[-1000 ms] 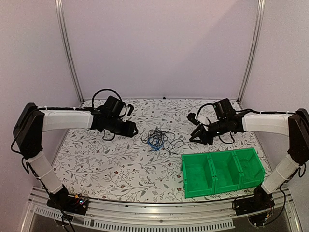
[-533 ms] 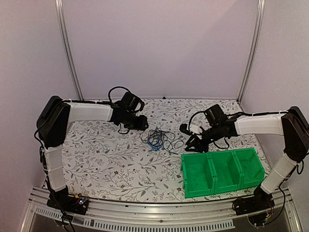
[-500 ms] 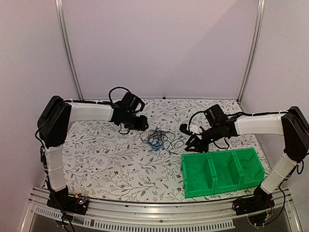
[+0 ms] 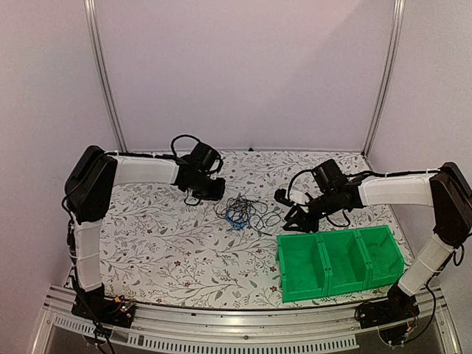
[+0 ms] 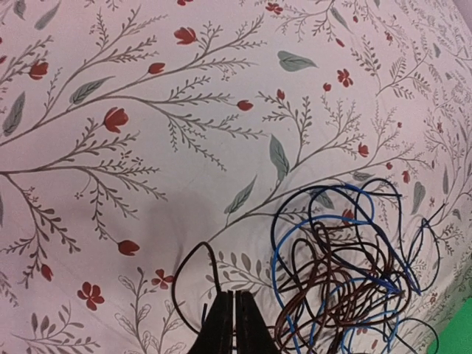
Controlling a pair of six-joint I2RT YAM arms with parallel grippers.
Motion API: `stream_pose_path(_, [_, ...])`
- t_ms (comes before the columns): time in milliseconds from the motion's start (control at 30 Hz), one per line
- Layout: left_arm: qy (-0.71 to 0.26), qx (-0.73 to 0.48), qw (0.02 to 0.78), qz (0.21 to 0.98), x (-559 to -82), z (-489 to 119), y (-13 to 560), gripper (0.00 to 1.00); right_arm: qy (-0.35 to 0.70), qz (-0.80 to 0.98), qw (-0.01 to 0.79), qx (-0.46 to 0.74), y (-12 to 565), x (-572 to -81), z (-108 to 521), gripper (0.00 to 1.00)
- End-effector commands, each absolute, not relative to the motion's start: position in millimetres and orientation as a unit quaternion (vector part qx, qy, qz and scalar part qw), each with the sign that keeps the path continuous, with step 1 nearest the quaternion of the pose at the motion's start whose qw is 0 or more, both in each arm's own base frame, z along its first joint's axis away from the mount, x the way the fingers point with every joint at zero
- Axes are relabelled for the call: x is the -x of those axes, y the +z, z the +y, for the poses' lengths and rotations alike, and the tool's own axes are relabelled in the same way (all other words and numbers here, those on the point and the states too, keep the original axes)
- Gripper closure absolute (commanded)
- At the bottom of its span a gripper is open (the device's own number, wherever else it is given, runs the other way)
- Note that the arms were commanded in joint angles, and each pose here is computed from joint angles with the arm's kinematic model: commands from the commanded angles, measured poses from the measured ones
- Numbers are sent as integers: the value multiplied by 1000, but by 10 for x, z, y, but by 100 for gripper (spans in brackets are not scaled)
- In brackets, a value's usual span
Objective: Untangle the cables
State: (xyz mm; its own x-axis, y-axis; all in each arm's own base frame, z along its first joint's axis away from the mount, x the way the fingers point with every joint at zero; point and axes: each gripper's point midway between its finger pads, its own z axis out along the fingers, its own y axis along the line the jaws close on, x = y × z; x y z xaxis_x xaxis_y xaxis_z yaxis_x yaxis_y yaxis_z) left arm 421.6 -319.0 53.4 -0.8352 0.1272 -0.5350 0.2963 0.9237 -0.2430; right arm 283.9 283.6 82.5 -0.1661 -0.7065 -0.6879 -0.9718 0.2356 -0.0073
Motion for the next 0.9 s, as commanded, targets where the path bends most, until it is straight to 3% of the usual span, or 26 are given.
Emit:
stream_pose_path(0, [-166,-132,292,933,-4223,-3253,893,100,230,718,323,572,1135,-2919,2924,63])
stream_pose_path(167, [-213,-167,364,891,-4106,-3280,1749,100,251,690,382,561,1879,-3117,3133,51])
stream_pose_path(300, [-245,-183,425,852,-3941,-3251,2403,100,286,675,414,539,2366,-3288,3341,28])
stream_pose_path(400, [-244,-170,449,843,-3871,-3129,2644,98,316,673,423,518,2598,-3423,3501,22])
stream_pose_path(500, [-200,-116,441,868,-3920,-2882,2492,53,317,692,415,499,2557,-3655,3631,21])
stream_pose_path(567, [-179,-102,411,888,-3994,-2853,2230,41,314,707,412,482,2559,-3792,3679,22])
stream_pose_path(700, [-100,-56,340,933,-4123,-2799,1641,40,270,732,426,459,2540,-3947,3586,23])
stream_pose_path(867, [-100,-48,299,948,-4163,-2920,1209,47,163,722,495,456,2979,-4081,3277,22])
